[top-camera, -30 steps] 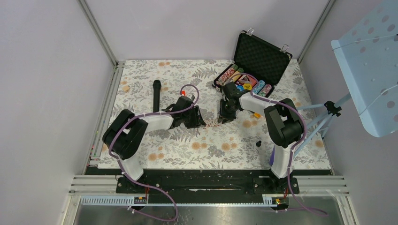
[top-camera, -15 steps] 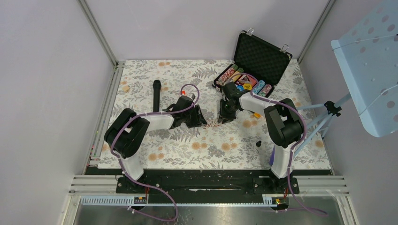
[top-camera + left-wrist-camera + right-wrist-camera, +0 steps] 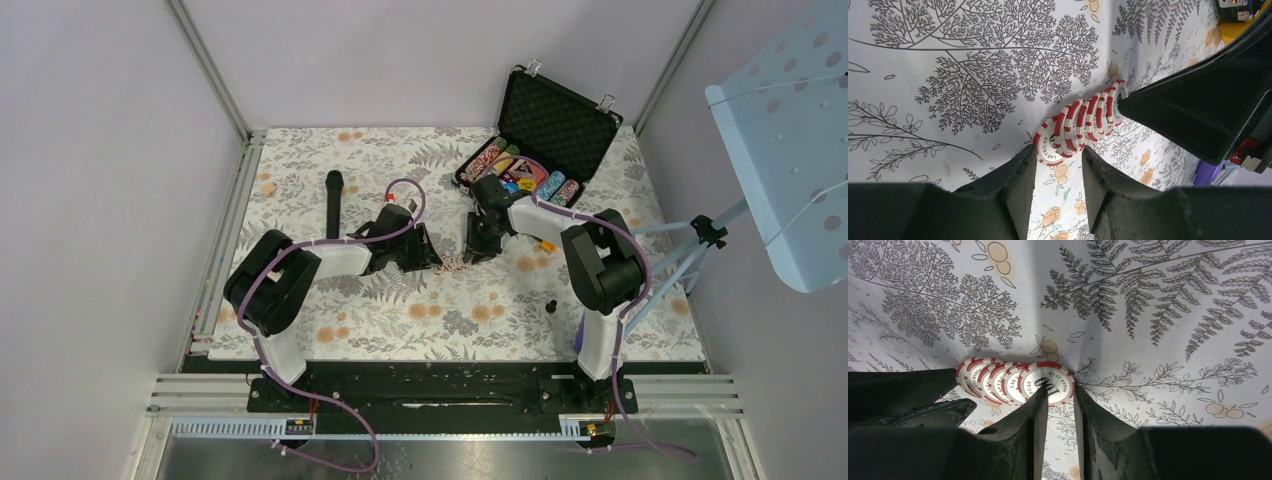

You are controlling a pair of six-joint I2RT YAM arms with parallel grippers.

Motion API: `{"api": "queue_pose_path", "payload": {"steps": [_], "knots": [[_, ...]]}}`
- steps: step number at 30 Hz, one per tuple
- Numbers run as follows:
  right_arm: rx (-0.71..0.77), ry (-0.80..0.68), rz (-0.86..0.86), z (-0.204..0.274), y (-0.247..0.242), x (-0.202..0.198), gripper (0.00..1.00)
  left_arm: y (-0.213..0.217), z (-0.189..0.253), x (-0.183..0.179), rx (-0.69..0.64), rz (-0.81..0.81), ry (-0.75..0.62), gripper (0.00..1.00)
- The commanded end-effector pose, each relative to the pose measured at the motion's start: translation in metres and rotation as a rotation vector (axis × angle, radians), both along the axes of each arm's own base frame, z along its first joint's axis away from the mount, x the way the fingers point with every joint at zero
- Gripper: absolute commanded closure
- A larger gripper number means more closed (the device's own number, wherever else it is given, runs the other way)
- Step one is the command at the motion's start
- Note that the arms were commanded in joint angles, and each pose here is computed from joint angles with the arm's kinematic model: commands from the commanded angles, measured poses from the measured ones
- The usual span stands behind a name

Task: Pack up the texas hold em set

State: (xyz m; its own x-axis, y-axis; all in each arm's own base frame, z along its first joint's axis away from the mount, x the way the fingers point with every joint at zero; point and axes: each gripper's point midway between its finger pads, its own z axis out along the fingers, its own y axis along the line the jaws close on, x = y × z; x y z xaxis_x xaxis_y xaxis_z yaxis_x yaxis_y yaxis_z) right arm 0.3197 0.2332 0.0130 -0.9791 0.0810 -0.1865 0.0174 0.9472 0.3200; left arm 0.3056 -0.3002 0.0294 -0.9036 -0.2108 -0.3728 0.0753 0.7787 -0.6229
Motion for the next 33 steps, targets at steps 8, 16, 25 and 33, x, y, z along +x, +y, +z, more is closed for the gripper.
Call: {"api": "queue_pose_path", "payload": {"steps": [8,16,25,33], "knots": [[-0.01,0.038,0.019,-0.005,0.012,-0.009,0.68,-0.005,-0.006,-0.003,-0.008,-0.023,0.014,0.63],[0.011,0.042,0.029,-0.004,0.021,-0.011,0.68,-0.005,-0.007,-0.003,-0.009,-0.026,0.015,0.64],[0.047,0.058,0.036,-0.006,0.029,-0.015,0.68,-0.006,-0.006,-0.003,-0.012,-0.028,0.014,0.64],[0.086,0.074,0.037,-0.007,0.037,-0.018,0.68,-0.006,-0.007,-0.004,-0.014,-0.034,0.015,0.64]]}}
